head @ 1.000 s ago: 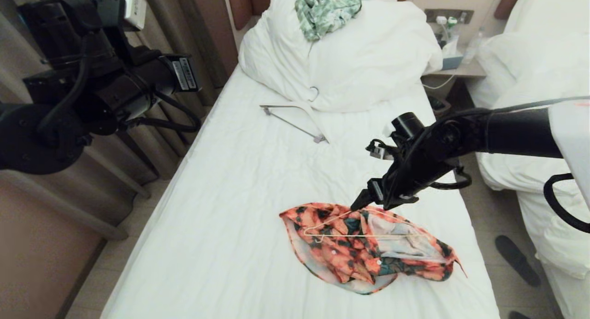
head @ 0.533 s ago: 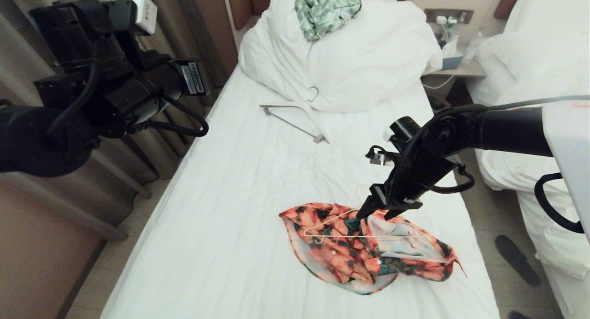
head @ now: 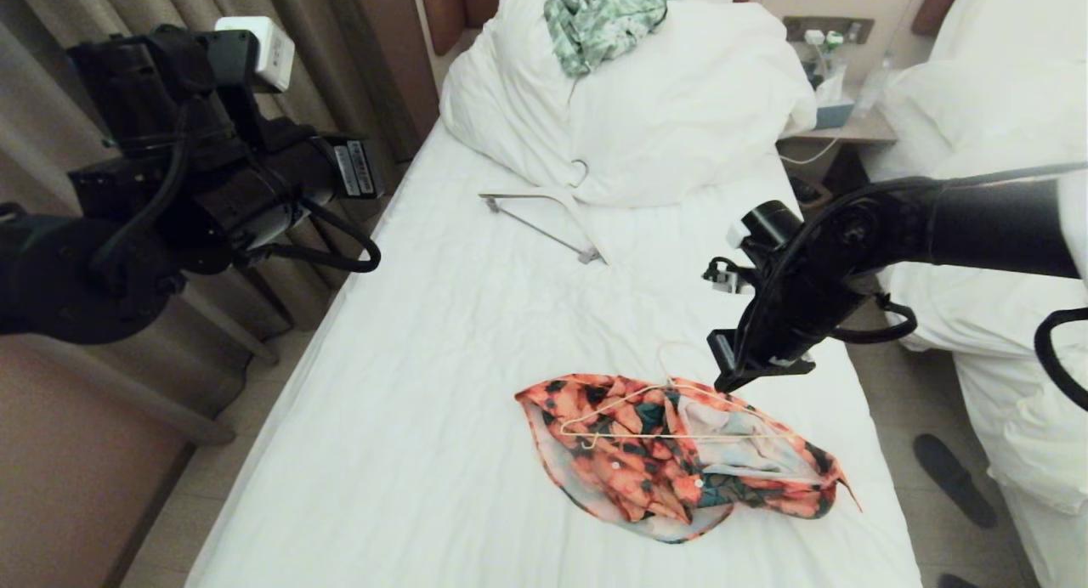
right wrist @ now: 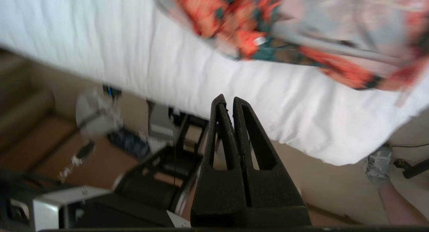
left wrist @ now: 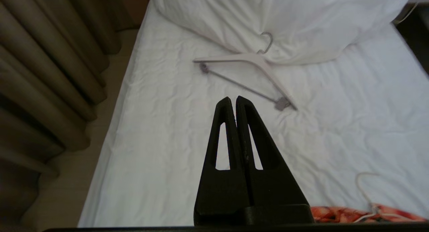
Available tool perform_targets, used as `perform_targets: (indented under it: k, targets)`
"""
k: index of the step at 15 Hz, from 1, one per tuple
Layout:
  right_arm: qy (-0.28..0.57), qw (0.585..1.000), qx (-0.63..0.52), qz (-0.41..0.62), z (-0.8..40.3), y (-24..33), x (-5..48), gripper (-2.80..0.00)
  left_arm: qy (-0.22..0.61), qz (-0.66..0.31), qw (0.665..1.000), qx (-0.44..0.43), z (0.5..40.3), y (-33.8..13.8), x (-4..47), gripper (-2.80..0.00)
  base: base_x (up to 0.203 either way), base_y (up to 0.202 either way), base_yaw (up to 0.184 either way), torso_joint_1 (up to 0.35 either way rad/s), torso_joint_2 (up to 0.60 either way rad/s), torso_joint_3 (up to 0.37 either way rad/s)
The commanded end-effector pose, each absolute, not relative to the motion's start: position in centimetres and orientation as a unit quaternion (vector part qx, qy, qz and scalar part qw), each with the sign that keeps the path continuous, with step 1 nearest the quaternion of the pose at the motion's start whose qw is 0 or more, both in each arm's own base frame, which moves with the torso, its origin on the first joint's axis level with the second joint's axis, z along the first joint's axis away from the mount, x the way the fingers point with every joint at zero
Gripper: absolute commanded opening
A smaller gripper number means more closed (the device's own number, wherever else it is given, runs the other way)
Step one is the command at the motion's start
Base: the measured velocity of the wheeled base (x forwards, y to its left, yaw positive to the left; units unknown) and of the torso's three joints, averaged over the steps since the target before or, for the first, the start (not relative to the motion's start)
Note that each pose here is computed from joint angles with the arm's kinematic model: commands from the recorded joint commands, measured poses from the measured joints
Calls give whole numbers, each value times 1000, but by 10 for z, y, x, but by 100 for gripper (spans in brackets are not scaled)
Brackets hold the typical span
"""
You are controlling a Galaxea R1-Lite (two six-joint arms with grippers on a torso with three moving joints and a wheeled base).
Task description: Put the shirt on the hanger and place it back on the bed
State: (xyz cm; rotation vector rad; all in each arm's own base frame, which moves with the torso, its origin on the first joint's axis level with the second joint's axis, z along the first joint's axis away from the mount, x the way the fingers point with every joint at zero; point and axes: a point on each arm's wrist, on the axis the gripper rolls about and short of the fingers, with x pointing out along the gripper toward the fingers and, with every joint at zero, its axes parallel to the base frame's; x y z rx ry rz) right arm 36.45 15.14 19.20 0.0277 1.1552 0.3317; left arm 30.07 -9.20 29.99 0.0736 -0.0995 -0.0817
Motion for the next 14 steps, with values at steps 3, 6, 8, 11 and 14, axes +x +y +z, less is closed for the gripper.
perform_targets:
  k: [3, 6, 8, 11, 14]
  targets:
    - [477, 872, 24, 105, 235, 127, 321, -280, -49, -34, 998, 35, 300, -80, 282, -280, 0, 0, 0, 0, 0, 0]
    - [402, 912, 13, 77, 247, 114, 265, -280, -35, -24, 998, 37, 293, -68, 243, -280, 0, 0, 0, 0, 0, 0]
    - [344, 936, 12, 74, 258, 98, 221, -280, -17, 2, 999, 41, 289, -58, 214, -280, 0, 0, 0, 0, 0, 0]
    - [264, 962, 33, 62, 277, 66, 163, -280, -8, 22, 999, 42, 280, -42, 172, -280, 0, 0, 0, 0, 0, 0]
    - [174, 982, 69, 23, 294, 28, 103, -280, -16, 124, 992, 28, 274, -6, 147, -280, 0, 0, 0, 0, 0, 0]
